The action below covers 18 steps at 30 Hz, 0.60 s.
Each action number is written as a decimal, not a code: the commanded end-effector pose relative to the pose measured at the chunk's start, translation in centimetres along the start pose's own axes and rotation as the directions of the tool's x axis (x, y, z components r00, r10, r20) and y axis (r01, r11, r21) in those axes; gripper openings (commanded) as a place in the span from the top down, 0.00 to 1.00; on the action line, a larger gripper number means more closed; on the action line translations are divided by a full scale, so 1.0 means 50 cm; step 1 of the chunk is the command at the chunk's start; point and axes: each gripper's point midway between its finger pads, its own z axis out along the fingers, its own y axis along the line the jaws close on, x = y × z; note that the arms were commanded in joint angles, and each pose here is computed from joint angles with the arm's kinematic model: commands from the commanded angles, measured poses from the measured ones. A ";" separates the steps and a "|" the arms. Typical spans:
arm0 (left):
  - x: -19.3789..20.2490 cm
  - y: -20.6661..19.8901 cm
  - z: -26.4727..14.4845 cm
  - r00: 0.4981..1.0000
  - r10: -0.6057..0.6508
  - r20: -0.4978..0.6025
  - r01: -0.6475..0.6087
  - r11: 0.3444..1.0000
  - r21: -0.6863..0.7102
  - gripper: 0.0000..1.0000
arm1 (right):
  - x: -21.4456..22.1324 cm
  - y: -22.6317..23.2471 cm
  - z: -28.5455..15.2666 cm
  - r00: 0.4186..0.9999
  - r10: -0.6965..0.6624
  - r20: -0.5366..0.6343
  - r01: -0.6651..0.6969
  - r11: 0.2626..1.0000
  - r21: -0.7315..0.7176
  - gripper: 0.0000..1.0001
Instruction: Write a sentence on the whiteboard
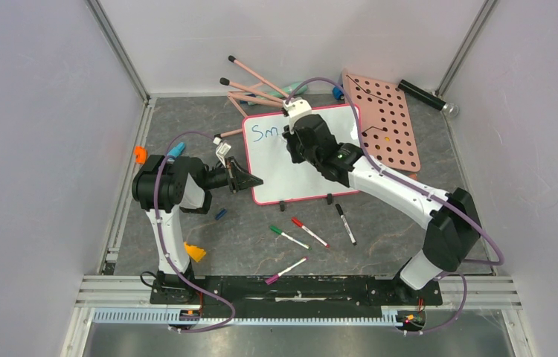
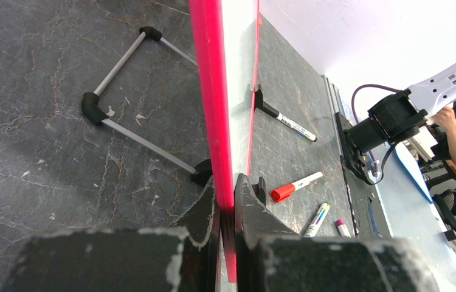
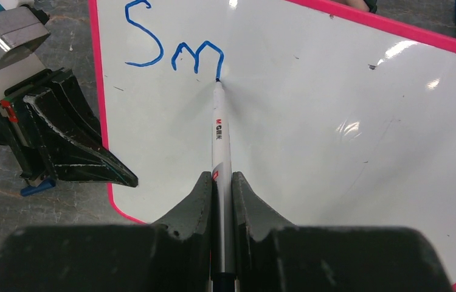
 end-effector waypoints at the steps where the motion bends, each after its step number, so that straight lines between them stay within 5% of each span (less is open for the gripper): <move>1: -0.004 0.048 -0.001 0.964 0.263 0.033 -0.261 0.963 -0.065 0.98 | -0.029 -0.020 -0.025 1.000 0.011 0.020 -0.011 1.000 0.015 1.00; 18: -0.003 0.048 -0.001 0.964 0.262 0.033 -0.260 0.963 -0.066 0.98 | -0.118 -0.047 -0.043 0.993 -0.004 0.114 -0.005 0.997 0.075 1.00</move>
